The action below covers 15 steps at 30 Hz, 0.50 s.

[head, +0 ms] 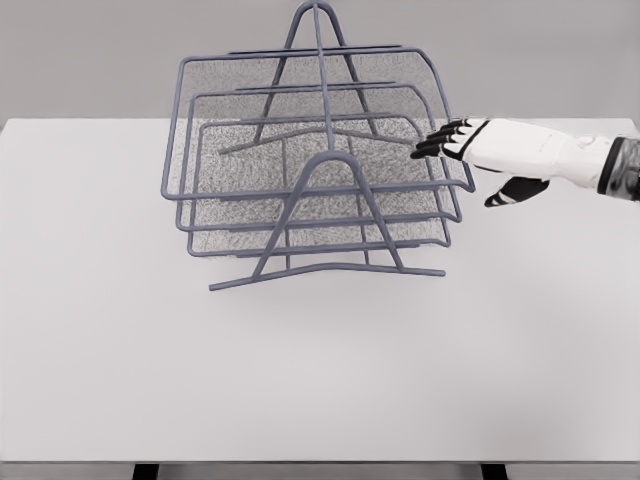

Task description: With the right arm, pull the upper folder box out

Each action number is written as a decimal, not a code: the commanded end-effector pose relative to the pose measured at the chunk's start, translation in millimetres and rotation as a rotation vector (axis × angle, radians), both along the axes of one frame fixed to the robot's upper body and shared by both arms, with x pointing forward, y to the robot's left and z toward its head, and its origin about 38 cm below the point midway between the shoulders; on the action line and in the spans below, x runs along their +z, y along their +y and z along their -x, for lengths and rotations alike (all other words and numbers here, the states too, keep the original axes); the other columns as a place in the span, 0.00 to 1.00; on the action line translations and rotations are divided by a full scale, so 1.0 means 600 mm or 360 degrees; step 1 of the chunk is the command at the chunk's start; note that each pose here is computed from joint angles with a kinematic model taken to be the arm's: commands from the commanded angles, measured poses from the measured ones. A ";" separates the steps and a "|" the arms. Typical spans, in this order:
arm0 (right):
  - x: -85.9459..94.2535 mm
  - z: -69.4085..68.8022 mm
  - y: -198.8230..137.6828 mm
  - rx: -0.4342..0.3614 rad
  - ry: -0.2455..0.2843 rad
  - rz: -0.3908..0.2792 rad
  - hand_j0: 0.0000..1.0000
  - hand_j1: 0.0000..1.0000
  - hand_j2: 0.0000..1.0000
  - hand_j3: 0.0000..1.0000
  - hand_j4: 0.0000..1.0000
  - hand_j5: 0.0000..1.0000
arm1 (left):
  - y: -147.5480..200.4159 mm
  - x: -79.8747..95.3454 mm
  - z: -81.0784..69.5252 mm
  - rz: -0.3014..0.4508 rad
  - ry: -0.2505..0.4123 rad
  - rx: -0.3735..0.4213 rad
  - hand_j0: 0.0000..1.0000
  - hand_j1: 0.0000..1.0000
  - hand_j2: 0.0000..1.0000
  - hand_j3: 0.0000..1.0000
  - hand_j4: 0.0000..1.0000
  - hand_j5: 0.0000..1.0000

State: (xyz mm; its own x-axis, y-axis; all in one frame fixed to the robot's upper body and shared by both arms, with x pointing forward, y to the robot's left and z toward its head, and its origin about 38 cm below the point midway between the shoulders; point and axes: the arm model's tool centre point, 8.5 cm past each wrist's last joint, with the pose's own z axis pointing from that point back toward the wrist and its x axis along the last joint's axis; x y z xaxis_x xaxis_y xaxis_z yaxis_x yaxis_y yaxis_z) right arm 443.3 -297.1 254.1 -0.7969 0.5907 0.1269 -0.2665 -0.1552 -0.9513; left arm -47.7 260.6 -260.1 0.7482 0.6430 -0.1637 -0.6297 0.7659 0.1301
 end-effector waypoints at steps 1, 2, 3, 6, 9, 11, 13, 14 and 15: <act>-0.004 0.001 0.004 0.0012 0.0002 0.0008 1.00 1.00 1.00 1.00 1.00 1.00 | 0.000 0.000 0.001 0.0000 0.0001 -0.0001 1.00 1.00 1.00 1.00 1.00 1.00; -0.004 0.002 0.004 0.0013 0.0003 0.0007 1.00 1.00 1.00 1.00 1.00 1.00 | 0.000 0.000 -0.002 0.0000 -0.0003 -0.0002 1.00 1.00 1.00 1.00 1.00 1.00; -0.009 0.003 0.004 0.0013 0.0013 0.0007 1.00 1.00 1.00 1.00 1.00 1.00 | 0.000 0.000 0.001 0.0000 0.0001 -0.0001 1.00 1.00 1.00 1.00 1.00 1.00; -0.016 0.006 -0.006 -0.0008 0.0030 0.0023 1.00 1.00 1.00 1.00 1.00 1.00 | 0.000 0.000 0.001 0.0000 0.0001 -0.0001 1.00 1.00 1.00 1.00 1.00 1.00; -0.006 0.009 -0.037 -0.0059 0.0020 0.0071 1.00 1.00 1.00 1.00 1.00 1.00 | 0.000 0.000 0.000 0.0002 0.0000 -0.0001 1.00 1.00 1.00 1.00 1.00 1.00; 0.004 0.012 -0.056 -0.0095 0.0002 0.0088 1.00 1.00 1.00 1.00 1.00 1.00 | 0.000 0.000 0.001 0.0000 0.0001 -0.0001 1.00 1.00 1.00 1.00 1.00 1.00; 0.005 0.017 -0.076 -0.0136 0.0006 0.0103 1.00 1.00 1.00 1.00 1.00 1.00 | 0.000 0.000 0.001 0.0000 0.0001 -0.0001 1.00 1.00 1.00 1.00 1.00 1.00; 0.009 0.019 -0.086 -0.0155 0.0002 0.0110 1.00 1.00 1.00 1.00 1.00 1.00 | 0.000 0.000 0.000 0.0002 0.0000 -0.0001 1.00 1.00 1.00 1.00 1.00 1.00; 0.019 0.021 -0.100 -0.0183 -0.0015 0.0120 1.00 1.00 1.00 1.00 1.00 1.00 | 0.000 0.000 0.001 0.0000 0.0001 -0.0001 1.00 1.00 1.00 1.00 1.00 1.00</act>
